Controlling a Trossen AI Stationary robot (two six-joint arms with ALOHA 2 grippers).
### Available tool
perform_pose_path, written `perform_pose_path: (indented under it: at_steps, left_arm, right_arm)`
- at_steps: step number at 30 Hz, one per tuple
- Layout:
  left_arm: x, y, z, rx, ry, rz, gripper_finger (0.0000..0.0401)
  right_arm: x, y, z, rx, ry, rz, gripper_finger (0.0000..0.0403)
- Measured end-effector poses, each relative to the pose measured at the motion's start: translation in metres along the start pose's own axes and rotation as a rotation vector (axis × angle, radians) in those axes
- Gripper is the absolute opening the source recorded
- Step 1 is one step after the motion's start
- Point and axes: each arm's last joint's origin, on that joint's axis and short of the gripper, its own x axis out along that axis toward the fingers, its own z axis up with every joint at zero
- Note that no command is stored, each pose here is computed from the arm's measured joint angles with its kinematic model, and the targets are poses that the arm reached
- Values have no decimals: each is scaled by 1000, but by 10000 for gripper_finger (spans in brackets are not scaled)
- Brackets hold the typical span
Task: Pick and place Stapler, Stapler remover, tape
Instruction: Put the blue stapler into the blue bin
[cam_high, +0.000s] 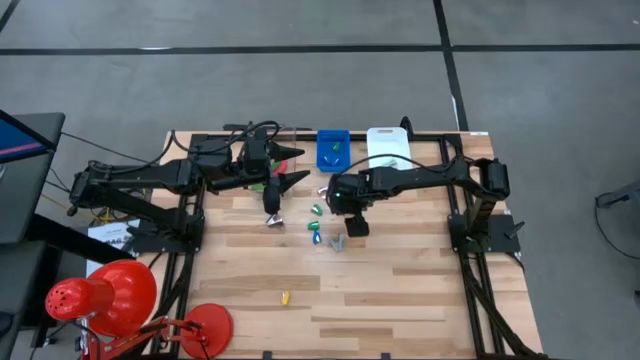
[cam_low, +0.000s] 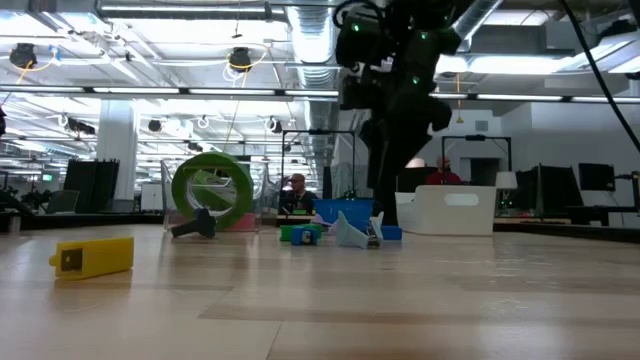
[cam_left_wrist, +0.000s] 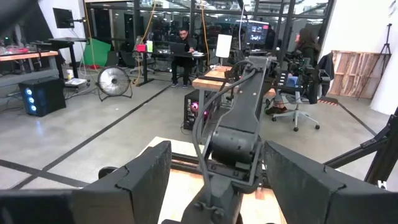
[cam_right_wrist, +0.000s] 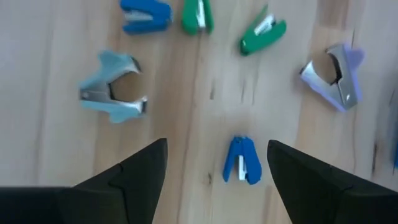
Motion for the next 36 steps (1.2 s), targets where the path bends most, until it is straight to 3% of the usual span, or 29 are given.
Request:
perform_pose_path:
  at_steps: [13, 36]
  left_arm:
    - [0, 0, 0, 0, -1, 0, 245]
    - [0, 0, 0, -1, -2, 0, 245]
  right_arm:
    - [14, -13, -20, 23, 29, -16, 268]
    - [56, -29, -30, 13, 119, 19, 266]
